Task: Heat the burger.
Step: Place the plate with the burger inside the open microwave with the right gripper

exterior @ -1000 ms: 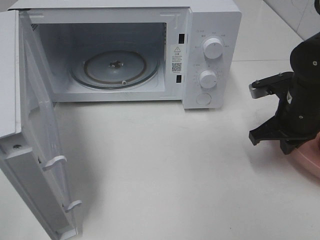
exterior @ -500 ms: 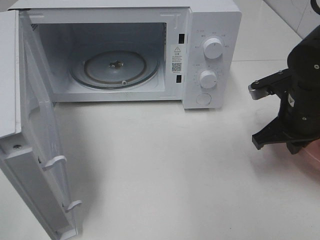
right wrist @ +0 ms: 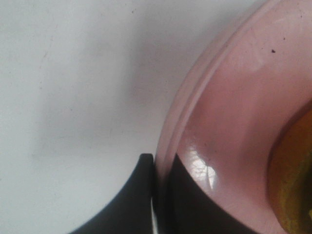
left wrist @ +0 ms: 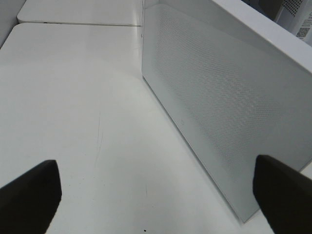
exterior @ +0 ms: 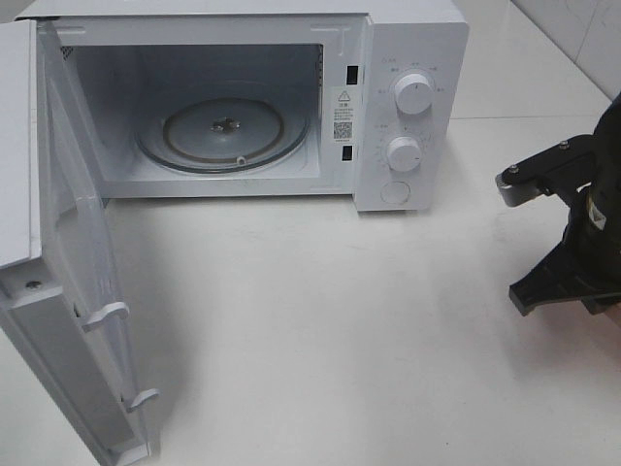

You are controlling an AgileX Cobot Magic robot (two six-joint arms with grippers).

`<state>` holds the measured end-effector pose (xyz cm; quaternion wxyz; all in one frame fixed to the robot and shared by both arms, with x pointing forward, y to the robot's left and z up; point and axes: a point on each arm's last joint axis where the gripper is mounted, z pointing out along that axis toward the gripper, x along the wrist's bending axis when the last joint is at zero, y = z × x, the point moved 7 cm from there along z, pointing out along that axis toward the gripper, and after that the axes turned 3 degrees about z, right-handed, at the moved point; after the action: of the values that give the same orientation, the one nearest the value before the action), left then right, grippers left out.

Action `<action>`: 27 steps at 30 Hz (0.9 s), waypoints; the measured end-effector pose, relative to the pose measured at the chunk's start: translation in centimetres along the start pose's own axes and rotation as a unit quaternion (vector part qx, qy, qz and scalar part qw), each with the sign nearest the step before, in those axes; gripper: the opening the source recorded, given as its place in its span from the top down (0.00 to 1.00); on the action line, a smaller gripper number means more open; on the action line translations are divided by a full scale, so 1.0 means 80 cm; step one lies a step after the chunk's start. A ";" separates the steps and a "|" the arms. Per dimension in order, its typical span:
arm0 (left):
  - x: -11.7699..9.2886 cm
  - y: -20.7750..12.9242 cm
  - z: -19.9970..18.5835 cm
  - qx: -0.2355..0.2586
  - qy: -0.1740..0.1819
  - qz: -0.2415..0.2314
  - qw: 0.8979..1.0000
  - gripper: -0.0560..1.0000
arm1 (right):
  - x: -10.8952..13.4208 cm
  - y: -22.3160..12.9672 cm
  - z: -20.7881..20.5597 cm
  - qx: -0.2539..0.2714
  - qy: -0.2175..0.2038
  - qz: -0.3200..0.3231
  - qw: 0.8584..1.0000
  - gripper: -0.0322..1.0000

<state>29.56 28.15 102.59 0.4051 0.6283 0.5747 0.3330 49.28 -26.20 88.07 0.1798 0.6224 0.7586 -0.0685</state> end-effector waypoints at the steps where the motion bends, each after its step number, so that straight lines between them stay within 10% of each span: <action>1: 0.000 0.000 0.000 0.000 0.000 0.000 1.000 0.01 | 0.000 0.000 0.000 0.000 0.000 0.000 1.000 0.94; 27: 0.000 0.000 0.000 0.000 0.000 0.000 1.000 0.01 | 0.027 -0.053 -0.037 -0.019 -0.010 -0.076 0.997 0.94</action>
<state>29.56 28.15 102.59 0.4051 0.6283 0.5747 0.3330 44.28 -24.12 89.55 0.1933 0.5585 0.8033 -0.0733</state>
